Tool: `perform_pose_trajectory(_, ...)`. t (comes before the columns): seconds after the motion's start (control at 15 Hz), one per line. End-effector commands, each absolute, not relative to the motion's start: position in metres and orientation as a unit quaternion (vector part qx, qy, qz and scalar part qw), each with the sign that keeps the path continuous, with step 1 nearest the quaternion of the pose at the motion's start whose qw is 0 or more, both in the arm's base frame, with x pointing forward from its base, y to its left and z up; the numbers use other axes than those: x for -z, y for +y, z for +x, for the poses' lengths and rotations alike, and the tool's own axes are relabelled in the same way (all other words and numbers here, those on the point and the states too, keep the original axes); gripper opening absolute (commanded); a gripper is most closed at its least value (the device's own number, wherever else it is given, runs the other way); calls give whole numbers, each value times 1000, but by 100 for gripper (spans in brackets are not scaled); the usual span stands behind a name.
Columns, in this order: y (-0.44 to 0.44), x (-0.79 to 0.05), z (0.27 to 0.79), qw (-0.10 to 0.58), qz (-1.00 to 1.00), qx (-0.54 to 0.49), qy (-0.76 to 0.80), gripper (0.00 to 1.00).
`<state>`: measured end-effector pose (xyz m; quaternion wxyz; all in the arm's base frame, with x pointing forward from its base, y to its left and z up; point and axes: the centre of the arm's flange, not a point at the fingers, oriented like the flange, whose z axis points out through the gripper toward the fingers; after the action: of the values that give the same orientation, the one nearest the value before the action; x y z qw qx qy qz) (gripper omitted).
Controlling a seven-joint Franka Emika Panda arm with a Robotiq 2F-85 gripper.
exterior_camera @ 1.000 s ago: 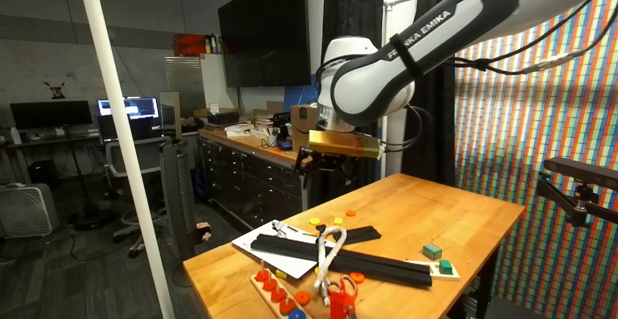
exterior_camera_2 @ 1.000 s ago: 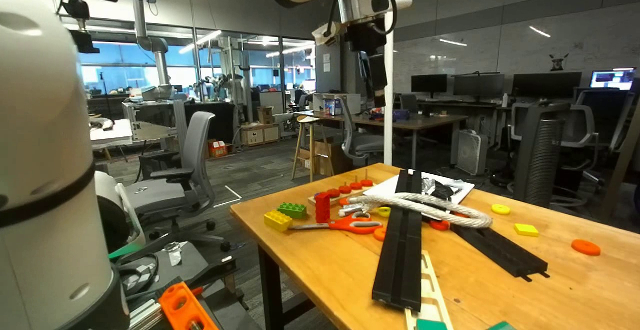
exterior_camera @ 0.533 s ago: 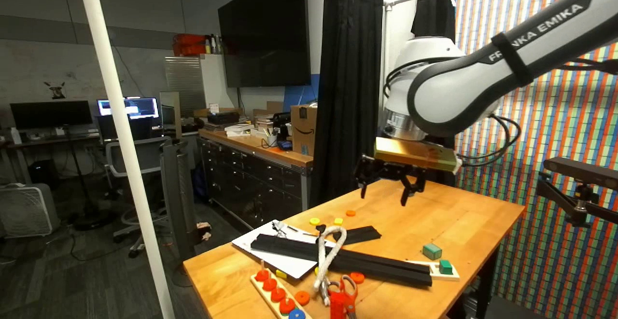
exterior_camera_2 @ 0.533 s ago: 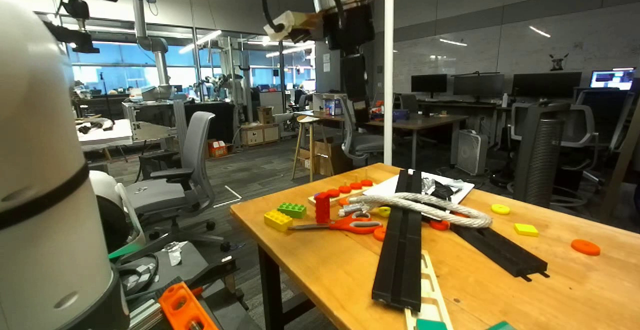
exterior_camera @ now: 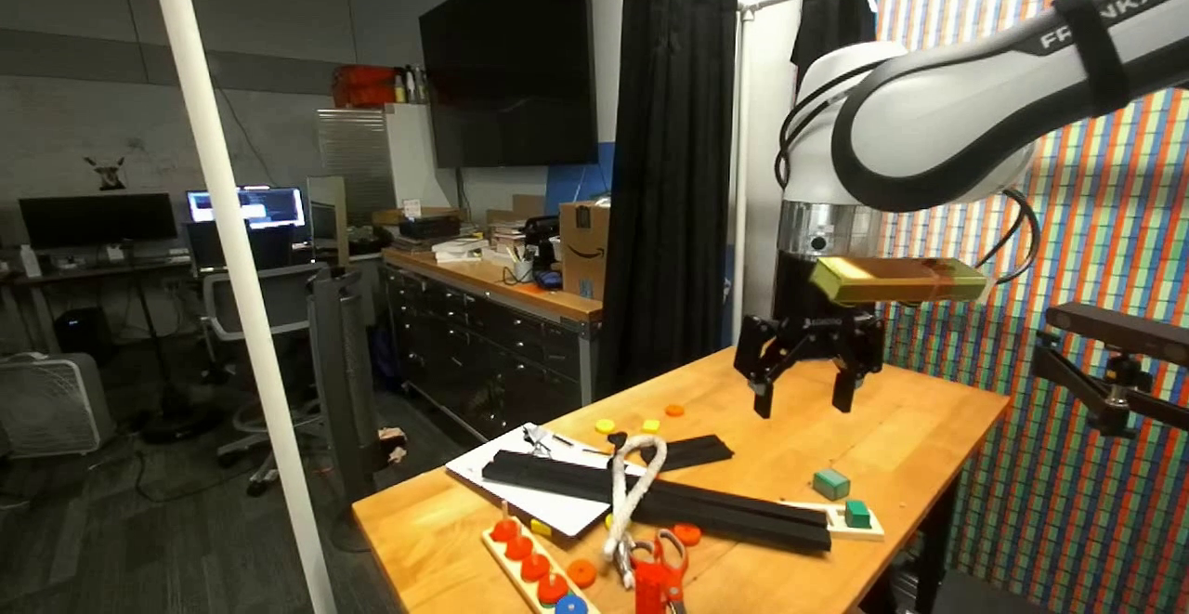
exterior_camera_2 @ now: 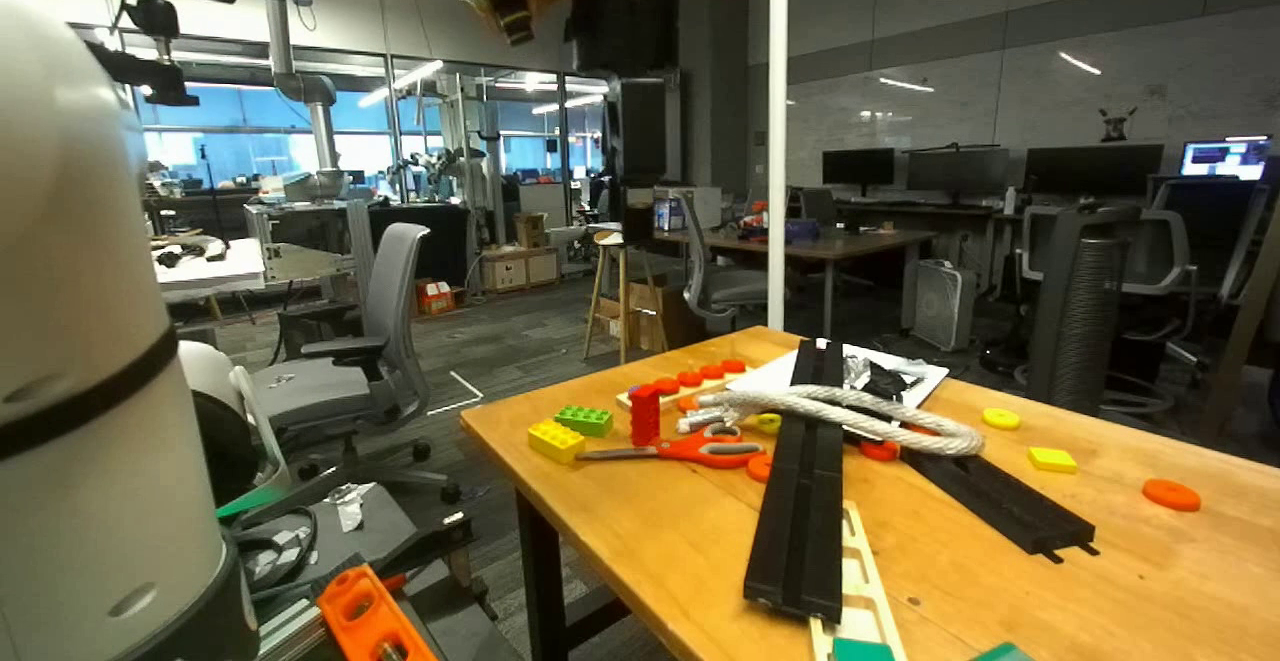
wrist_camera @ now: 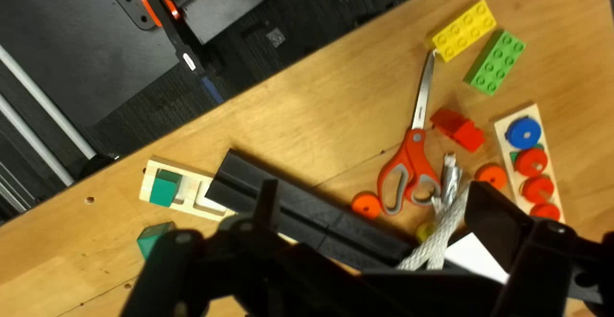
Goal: Put an orange disc on the empty rod of the wooden rack
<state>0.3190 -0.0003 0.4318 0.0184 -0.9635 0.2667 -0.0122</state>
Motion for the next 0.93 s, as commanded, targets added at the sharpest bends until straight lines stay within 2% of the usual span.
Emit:
perform_pose_trajectory(0.0, 35, -465, 299, 15, -985, -20, 171, 100)
perform_pose_trajectory(0.47, 61, -484, 259, -5, -995, -40, 95, 100)
perform_pose_trajectory(0.53, 59, -472, 274, -16, -993, -46, 107, 100)
perform_pose_trajectory(0.87, 59, -477, 267, -14, -994, -42, 103, 100)
